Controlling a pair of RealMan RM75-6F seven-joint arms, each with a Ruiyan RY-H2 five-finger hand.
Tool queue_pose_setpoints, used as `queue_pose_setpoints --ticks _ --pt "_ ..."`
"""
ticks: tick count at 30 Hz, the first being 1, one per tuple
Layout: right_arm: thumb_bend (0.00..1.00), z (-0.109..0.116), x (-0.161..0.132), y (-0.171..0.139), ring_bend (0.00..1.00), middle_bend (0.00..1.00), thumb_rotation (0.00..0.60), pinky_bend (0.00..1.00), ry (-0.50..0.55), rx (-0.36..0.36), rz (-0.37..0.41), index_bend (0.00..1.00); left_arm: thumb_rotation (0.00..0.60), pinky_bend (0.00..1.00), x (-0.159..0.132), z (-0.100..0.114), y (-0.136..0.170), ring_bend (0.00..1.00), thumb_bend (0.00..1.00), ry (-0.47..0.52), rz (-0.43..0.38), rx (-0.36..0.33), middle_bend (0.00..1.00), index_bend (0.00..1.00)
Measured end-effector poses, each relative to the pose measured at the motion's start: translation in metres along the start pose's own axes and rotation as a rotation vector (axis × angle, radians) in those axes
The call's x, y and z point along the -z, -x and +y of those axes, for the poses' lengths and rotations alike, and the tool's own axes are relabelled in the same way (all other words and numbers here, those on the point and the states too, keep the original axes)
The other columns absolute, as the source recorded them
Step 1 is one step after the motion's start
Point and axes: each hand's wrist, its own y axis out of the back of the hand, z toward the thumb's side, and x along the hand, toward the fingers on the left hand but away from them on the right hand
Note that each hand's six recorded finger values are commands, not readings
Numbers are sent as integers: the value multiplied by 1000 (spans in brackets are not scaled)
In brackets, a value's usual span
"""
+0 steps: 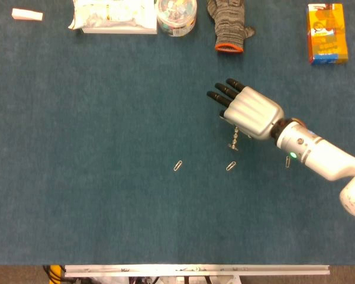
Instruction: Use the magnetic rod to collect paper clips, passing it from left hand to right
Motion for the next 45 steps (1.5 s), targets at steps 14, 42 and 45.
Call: queue_pose_setpoints --ticks 14,42,45 --pt "400 -10 -16 -11 0 86 600 109 2 -27 40 588 600 163 1 4 1 7 89 12 6 -17 141 597" --pt "400 -13 -24 -14 0 86 600 108 31 -19 64 588 600 166 1 7 2 8 89 24 0 -24 143 598" --pt "400 -11 -24 -15 0 87 600 108 32 -13 64 588 600 166 1 7 2 8 89 21 0 -23 143 598"
